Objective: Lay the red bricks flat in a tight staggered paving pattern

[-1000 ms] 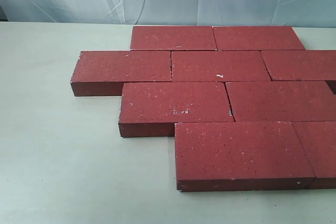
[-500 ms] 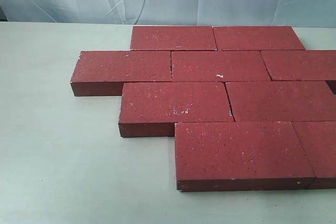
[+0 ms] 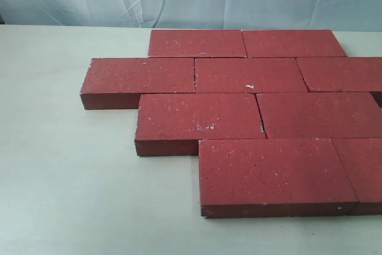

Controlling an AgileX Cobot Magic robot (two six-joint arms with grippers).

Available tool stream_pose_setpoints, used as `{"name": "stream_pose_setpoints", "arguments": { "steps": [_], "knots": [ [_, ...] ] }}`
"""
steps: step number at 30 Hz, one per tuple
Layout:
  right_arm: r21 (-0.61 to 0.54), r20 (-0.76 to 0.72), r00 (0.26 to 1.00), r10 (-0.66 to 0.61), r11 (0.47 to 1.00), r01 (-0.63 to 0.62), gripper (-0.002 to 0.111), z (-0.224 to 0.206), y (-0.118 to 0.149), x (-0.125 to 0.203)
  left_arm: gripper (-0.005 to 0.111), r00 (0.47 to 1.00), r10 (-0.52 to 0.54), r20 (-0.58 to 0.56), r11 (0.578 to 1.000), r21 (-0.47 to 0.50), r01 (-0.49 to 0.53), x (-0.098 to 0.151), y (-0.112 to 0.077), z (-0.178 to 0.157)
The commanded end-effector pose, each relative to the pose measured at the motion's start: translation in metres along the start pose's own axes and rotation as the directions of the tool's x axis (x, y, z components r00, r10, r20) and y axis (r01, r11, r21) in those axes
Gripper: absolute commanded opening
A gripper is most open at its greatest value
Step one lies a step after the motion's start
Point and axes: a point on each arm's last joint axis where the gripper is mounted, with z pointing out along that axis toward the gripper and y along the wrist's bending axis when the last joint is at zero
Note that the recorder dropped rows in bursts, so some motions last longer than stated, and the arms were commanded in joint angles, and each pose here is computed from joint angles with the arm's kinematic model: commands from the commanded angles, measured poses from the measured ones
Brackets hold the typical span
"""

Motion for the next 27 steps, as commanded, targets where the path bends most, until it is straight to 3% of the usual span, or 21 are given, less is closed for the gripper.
{"name": "stream_pose_setpoints", "arguments": {
  "steps": [1,8,14,20,27],
  "knots": [
    [-0.001,0.065,0.998,-0.022,1.000,0.022,-0.001,-0.012,0.000,-0.004,0.000,1.000,-0.009,0.011,1.000,0.006,0.009,0.000,-0.001,-0.002],
    [-0.010,0.135,0.991,-0.025,1.000,0.026,-0.001,-0.029,-0.002,0.005,0.000,1.000,-0.009,0.011,1.000,0.006,0.009,0.000,-0.001,-0.002],
    [-0.006,0.150,0.988,-0.022,1.000,0.024,-0.001,-0.042,-0.012,0.066,0.000,1.000,-0.009,0.011,1.000,0.006,0.009,0.000,-0.001,-0.002],
    [0.110,0.104,0.995,0.011,0.994,-0.022,-0.001,-0.036,-0.025,0.109,0.000,1.000,-0.009,0.011,1.000,0.006,0.009,0.000,-0.001,-0.002],
    [0.133,-0.001,1.000,0.006,0.991,-0.006,-0.001,-0.035,-0.028,0.121,0.000,1.000,-0.009,0.011,1.000,0.006,0.009,0.000,-0.001,-0.002]
  ]
}}
